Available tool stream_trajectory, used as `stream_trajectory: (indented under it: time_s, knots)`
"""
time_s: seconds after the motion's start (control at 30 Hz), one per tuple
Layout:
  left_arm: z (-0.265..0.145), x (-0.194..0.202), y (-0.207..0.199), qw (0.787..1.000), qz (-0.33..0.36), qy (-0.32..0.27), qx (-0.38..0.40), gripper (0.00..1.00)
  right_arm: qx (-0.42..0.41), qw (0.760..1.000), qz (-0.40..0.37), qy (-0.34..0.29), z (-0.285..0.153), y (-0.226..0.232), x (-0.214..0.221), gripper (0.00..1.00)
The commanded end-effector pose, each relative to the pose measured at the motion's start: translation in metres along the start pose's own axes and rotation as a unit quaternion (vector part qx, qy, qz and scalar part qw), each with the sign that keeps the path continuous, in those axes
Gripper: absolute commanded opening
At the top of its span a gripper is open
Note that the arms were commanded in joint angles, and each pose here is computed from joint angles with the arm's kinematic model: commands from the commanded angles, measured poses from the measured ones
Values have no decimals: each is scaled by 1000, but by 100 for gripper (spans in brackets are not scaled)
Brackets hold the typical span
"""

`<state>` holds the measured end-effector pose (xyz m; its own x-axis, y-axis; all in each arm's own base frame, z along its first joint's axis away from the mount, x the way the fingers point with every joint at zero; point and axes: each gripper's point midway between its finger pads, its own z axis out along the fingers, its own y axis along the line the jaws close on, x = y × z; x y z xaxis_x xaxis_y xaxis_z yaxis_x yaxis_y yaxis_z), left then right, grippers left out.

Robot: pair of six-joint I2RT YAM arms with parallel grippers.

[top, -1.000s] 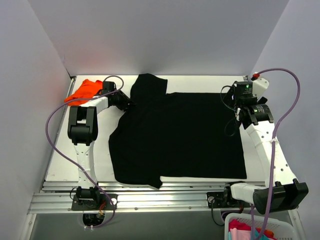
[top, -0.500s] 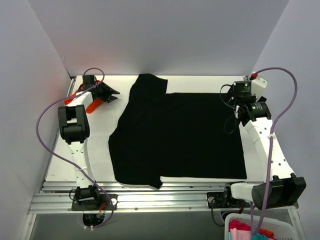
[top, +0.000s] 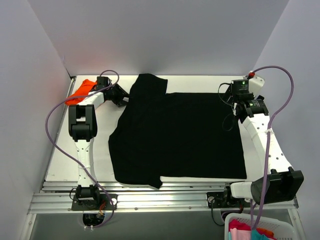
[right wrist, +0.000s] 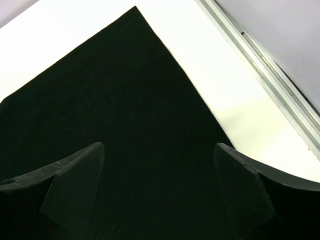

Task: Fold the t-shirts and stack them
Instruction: Flatten the tshirt out

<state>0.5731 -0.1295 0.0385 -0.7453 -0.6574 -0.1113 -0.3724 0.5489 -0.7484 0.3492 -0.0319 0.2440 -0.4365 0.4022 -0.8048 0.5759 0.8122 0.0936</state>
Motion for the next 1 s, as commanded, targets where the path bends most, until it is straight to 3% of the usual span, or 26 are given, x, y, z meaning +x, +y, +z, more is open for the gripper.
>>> stream_trajectory:
  time_s: [0.0,0.43,0.5,0.53,0.6,0.8,0.83,0.97]
  knots:
    - [6,6,2,1000,19,-3,-20,58,5,1000,11,-26,-6,-2,-21,87]
    - [2,-3,21,995,22,-45,-90,45,16,999,8,-31,-12,-13,-23,87]
    - [5,-2,20,995,19,-41,-85,35,18,999,7,-29,-11,-15,-22,87]
    - [6,-3,19,996,18,-40,-83,21,17,999,7,-29,-12,-15,-21,87]
    - [11,-3,17,996,16,-32,-76,3,18,999,7,-27,-12,-16,-20,87]
    - [14,-16,2,997,37,-23,-66,2,24,999,6,-28,-12,-19,-19,87]
    - [6,-33,-18,996,63,-41,-51,2,26,999,6,-27,-12,-20,-19,87]
    - [-12,-67,-21,993,73,-78,-51,2,27,999,7,-27,-13,-23,-20,87]
